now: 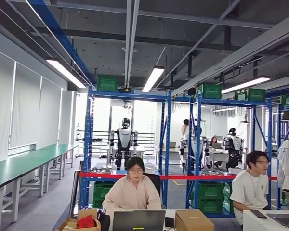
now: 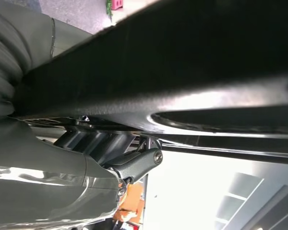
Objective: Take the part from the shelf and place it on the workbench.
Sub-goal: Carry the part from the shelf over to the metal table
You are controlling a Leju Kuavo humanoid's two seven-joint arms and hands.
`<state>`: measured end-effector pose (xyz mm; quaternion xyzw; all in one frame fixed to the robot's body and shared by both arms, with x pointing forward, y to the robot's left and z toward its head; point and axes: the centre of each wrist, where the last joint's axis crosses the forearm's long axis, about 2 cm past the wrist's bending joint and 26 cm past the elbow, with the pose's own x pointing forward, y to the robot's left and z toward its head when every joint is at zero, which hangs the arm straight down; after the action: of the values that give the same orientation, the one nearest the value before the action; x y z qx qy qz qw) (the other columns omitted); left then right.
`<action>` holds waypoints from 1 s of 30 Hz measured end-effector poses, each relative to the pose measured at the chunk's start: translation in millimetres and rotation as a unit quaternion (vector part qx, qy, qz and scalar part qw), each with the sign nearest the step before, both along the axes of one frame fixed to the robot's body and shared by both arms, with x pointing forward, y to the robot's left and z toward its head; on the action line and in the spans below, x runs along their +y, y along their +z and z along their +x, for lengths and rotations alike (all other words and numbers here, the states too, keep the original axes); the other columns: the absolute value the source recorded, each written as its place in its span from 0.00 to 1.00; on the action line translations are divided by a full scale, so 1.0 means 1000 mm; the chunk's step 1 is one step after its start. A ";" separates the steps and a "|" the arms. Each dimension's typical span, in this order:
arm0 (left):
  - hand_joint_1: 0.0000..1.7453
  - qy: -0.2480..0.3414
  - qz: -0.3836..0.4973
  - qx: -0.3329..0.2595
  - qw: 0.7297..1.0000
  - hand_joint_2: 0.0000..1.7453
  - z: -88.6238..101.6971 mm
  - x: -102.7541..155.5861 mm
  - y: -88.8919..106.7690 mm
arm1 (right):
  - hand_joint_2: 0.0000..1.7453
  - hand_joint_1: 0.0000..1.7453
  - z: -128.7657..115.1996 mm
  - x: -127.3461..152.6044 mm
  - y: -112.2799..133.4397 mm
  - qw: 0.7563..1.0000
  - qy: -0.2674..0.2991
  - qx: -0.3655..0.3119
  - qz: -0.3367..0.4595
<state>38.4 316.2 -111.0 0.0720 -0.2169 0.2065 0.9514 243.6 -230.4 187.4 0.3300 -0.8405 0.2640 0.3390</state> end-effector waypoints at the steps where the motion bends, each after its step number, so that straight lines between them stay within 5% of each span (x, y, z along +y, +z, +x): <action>1: 0.00 0.000 0.000 -0.001 1.000 1.00 0.001 0.000 0.000 | 1.00 1.00 0.000 0.000 0.000 1.000 0.000 0.000 0.000; 30: 0.00 -0.001 0.000 -0.001 1.000 1.00 0.000 0.000 0.000 | 1.00 1.00 0.000 -0.001 0.002 1.000 -0.007 -0.004 0.000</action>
<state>38.6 316.1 -111.0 0.0716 -0.2181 0.2061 0.9512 243.1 -231.5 189.4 0.3231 -0.8442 0.2631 0.3371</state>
